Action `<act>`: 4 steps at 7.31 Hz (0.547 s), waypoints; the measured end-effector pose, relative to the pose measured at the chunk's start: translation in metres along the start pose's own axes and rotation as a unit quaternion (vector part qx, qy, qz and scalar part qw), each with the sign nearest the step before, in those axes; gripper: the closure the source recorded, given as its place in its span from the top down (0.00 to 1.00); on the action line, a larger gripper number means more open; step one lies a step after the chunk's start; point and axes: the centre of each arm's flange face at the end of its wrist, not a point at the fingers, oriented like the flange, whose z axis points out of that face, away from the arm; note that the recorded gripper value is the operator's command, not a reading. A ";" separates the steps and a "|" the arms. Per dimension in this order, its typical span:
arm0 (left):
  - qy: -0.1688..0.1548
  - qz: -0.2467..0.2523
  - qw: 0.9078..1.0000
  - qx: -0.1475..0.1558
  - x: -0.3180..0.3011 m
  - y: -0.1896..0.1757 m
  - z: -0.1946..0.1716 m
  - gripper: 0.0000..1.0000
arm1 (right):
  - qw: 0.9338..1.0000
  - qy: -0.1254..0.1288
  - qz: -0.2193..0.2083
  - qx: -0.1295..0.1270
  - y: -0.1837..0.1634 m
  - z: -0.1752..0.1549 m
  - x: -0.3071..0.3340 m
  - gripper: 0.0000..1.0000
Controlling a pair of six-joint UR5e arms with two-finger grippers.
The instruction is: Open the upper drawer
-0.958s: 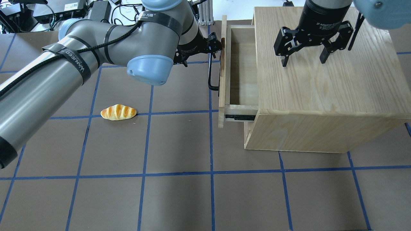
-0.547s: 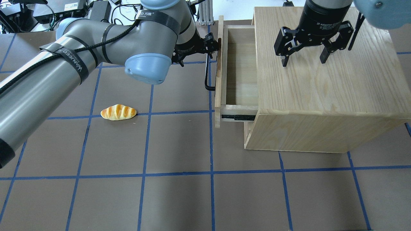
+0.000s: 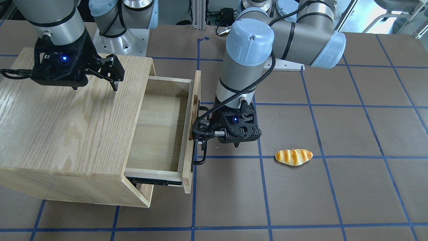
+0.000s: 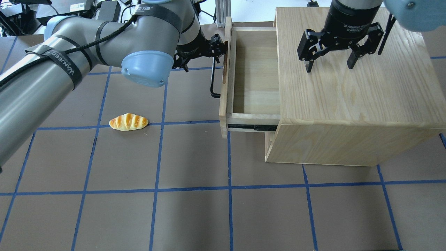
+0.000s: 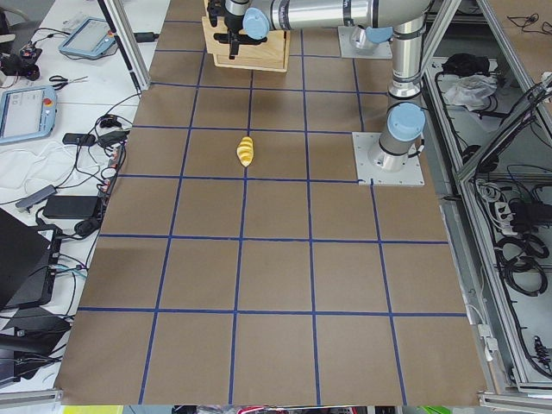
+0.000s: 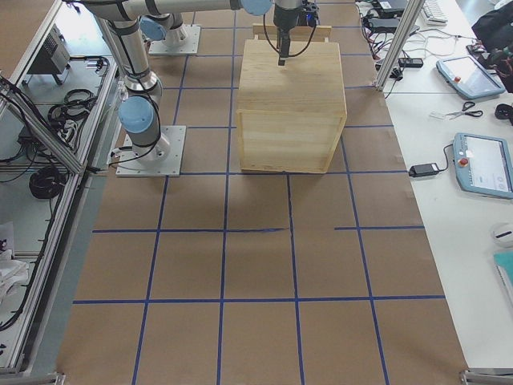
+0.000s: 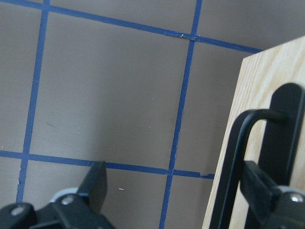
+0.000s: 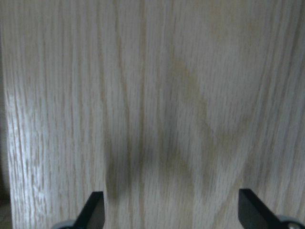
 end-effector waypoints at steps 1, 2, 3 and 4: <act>-0.002 0.001 1.000 -0.003 -0.001 0.000 0.000 1.00 | 1.000 0.000 0.000 0.000 0.000 0.000 0.000 1.00; -0.003 0.002 1.000 -0.004 -0.002 0.000 -0.001 1.00 | 1.000 0.000 0.000 0.000 0.000 0.000 0.000 1.00; -0.003 0.002 1.000 -0.004 -0.003 0.000 -0.002 1.00 | 1.000 0.000 0.000 0.000 0.000 0.000 0.000 1.00; -0.004 0.001 1.000 -0.004 -0.004 -0.001 -0.002 1.00 | 1.000 0.000 0.000 0.000 0.000 0.000 0.000 1.00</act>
